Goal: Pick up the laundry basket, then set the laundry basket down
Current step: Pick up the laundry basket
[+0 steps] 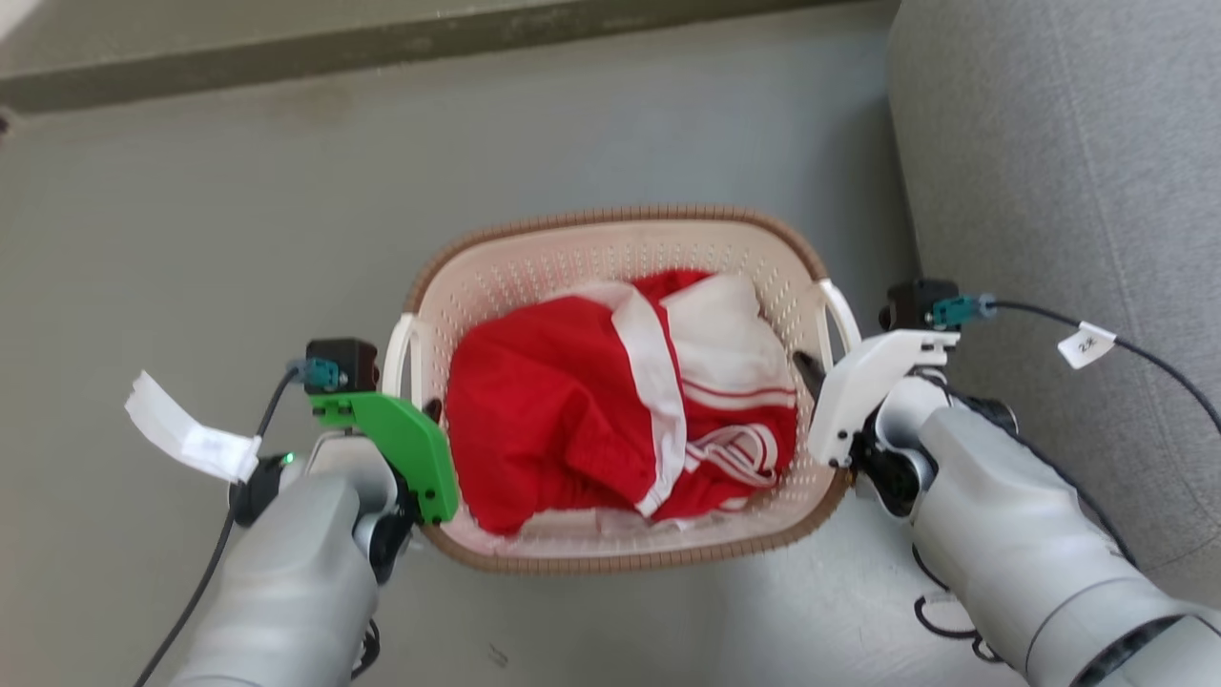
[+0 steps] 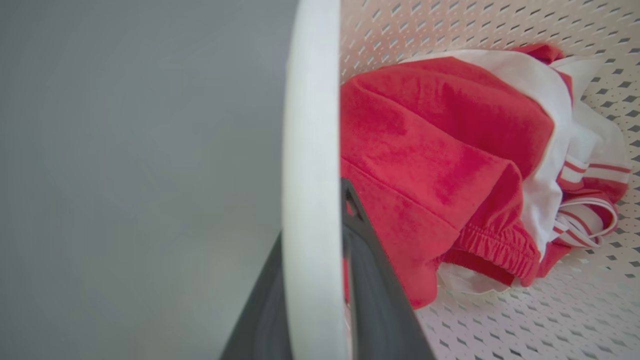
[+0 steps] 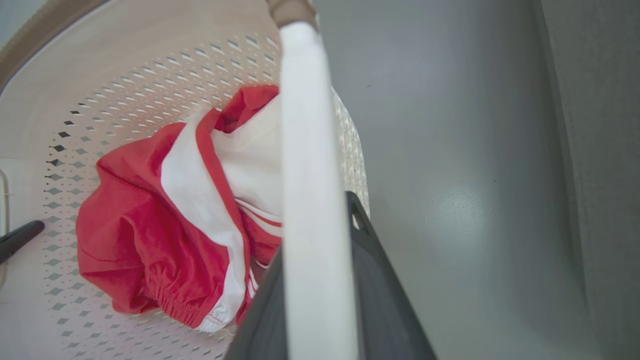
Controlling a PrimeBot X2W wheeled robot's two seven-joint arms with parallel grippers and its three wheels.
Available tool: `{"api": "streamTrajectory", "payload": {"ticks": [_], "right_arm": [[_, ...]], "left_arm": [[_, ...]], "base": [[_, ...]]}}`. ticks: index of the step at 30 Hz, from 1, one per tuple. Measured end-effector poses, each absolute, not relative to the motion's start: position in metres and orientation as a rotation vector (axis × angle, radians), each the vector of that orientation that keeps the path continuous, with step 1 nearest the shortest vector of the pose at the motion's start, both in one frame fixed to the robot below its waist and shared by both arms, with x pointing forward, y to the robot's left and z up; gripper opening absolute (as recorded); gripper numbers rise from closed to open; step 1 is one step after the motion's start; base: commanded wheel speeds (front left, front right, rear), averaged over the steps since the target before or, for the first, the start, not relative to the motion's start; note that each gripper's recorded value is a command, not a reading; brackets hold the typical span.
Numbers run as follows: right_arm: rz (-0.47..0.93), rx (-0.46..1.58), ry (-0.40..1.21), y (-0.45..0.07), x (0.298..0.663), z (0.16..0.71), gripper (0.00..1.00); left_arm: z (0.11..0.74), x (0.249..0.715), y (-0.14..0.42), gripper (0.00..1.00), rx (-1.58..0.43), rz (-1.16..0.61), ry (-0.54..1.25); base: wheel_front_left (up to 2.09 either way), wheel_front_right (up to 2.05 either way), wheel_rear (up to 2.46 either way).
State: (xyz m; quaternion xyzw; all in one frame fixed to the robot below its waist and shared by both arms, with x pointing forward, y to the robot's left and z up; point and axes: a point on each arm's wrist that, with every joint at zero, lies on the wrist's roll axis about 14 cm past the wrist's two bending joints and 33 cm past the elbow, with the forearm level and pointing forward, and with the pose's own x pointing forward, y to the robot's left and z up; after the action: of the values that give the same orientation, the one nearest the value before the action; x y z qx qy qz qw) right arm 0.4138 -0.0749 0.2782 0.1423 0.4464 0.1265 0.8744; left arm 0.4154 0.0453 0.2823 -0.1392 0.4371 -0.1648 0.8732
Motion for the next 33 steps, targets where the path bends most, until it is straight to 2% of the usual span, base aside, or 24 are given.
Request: {"api": "streamTrajectory", "payload": {"ticks": [21,33], "right_arm": [[0.314,0.286,1.025,-0.069,0.319,0.307,0.00],[0.323,0.278,0.979,-0.071,0.318,0.327,0.00]], "left_arm": [[0.313,0.328,0.047,0.00,-0.268,-0.370,0.966],[0.336,0.329,0.045,0.00,-0.275,-0.381,0.912]], "base": [[0.00,0.00,0.00],[0.00,0.00,0.00]]}}
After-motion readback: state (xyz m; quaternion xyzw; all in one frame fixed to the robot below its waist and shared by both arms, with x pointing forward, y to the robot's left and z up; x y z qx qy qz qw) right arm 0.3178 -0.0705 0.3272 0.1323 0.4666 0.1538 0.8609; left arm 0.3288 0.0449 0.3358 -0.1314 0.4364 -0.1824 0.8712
